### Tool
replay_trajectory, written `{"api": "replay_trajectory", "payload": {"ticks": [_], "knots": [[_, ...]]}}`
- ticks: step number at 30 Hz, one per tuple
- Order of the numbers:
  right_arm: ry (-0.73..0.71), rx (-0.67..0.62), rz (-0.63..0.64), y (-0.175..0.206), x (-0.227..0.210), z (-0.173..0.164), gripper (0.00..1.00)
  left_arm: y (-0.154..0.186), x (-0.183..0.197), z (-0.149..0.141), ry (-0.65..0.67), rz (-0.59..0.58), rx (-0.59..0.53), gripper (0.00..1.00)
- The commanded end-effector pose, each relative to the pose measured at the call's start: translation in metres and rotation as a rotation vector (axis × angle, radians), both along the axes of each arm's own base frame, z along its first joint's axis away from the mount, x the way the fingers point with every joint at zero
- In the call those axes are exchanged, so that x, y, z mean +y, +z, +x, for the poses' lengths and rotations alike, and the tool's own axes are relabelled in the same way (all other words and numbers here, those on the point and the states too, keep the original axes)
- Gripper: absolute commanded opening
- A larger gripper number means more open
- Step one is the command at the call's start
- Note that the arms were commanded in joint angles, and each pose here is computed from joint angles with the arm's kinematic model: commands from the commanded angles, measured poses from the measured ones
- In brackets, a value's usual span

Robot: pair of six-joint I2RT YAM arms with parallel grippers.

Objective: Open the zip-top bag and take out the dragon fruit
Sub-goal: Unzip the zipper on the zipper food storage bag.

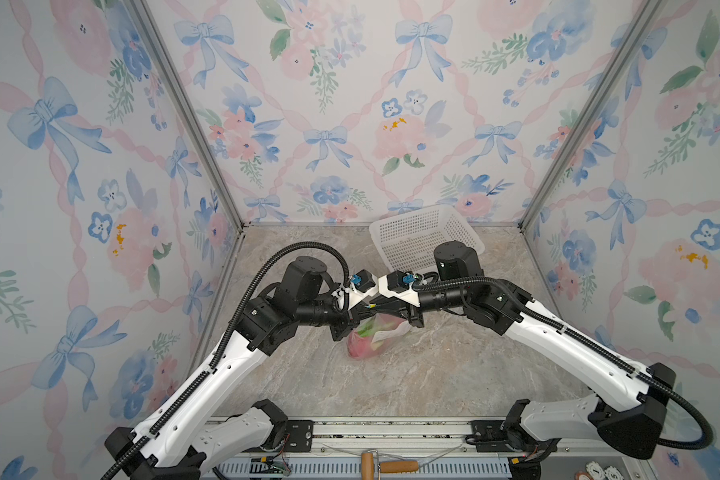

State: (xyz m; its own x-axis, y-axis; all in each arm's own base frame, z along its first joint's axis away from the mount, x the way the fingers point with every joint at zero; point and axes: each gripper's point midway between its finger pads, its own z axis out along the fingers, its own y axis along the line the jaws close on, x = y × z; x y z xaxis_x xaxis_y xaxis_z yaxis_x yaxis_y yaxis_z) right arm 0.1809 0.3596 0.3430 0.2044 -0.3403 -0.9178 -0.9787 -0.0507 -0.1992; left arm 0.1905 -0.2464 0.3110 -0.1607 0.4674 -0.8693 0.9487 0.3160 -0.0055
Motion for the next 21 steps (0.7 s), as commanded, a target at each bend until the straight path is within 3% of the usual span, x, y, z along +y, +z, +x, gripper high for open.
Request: {"api": "replay_trajectory", "payload": {"ticks": [1, 9, 21], "knots": [[0.035, -0.018, 0.033, 0.015, 0.007, -0.009, 0.16, 0.011, -0.001, -0.002, -0.005, -0.029, -0.031, 0.00], [0.027, -0.027, 0.034, 0.015, 0.004, -0.010, 0.10, 0.010, -0.001, -0.001, 0.001, -0.026, -0.029, 0.00], [-0.009, -0.049, 0.031, 0.013, -0.005, -0.006, 0.08, 0.011, 0.002, -0.002, 0.009, -0.028, -0.038, 0.00]]}}
